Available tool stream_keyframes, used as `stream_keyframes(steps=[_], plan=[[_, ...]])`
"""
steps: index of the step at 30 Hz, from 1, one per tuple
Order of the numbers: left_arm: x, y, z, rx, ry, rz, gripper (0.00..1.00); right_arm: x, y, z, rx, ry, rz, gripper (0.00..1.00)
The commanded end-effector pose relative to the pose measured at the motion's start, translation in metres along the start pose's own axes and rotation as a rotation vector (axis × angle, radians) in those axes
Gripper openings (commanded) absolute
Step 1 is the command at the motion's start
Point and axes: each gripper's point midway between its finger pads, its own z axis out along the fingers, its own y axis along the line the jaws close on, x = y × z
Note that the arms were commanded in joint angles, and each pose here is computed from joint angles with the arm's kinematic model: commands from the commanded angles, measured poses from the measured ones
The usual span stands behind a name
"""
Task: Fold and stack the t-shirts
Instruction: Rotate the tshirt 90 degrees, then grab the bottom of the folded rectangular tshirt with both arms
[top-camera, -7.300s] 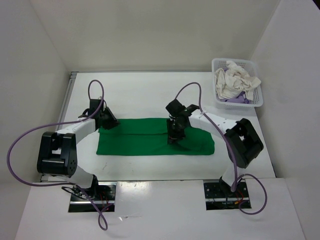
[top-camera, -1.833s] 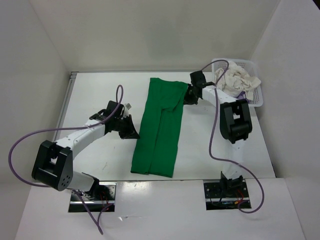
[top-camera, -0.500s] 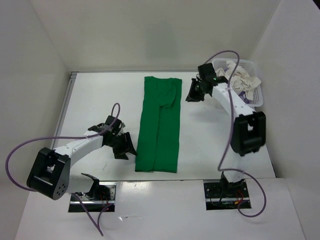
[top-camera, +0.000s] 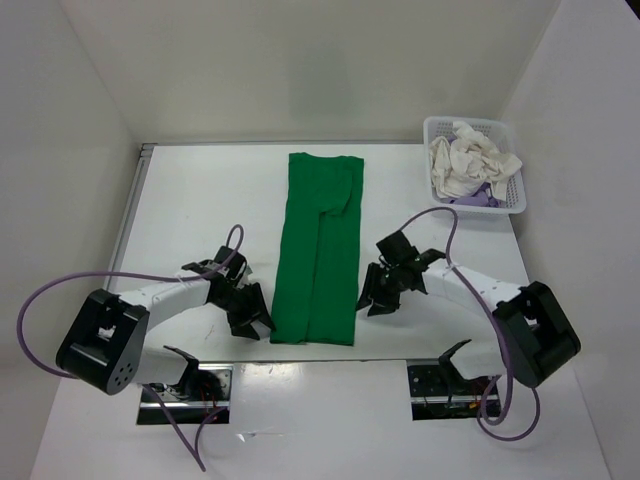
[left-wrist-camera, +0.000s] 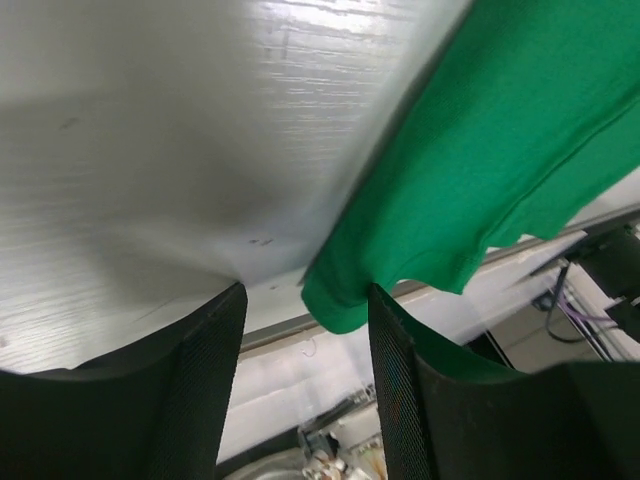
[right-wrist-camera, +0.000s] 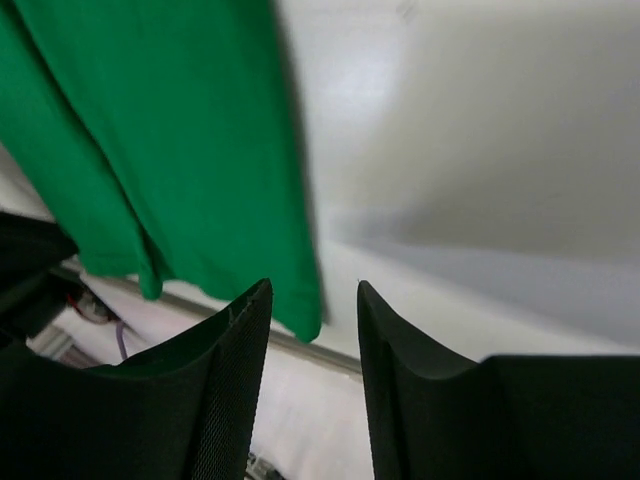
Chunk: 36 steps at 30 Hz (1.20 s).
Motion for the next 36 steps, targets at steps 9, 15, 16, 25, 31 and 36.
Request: stream_keyframes(steps=[9,15,16,25,31,36], plan=[[0.003,-0.002,0.010,0.031,0.046,0.010,0.49,0.056,0.033,0.009,-0.166,0.088,0.060,0.47],[0.006,-0.005,0.013,0.042,0.068,0.027,0.41,0.063,0.027,0.019,-0.145,0.121,0.067,0.45],[0.006,-0.005,0.013,0.042,0.068,0.027,0.40,0.064,0.025,0.021,-0.138,0.126,0.070,0.44],[0.014,-0.005,0.015,0.040,0.102,0.044,0.36,0.076,0.008,0.030,-0.050,0.158,0.036,0.40],[0.018,-0.005,0.018,0.041,0.108,0.070,0.27,0.086,0.008,0.039,-0.035,0.193,0.021,0.29],[0.026,-0.008,0.012,0.046,0.131,0.063,0.08,0.091,0.020,0.033,-0.053,0.199,-0.008,0.05]])
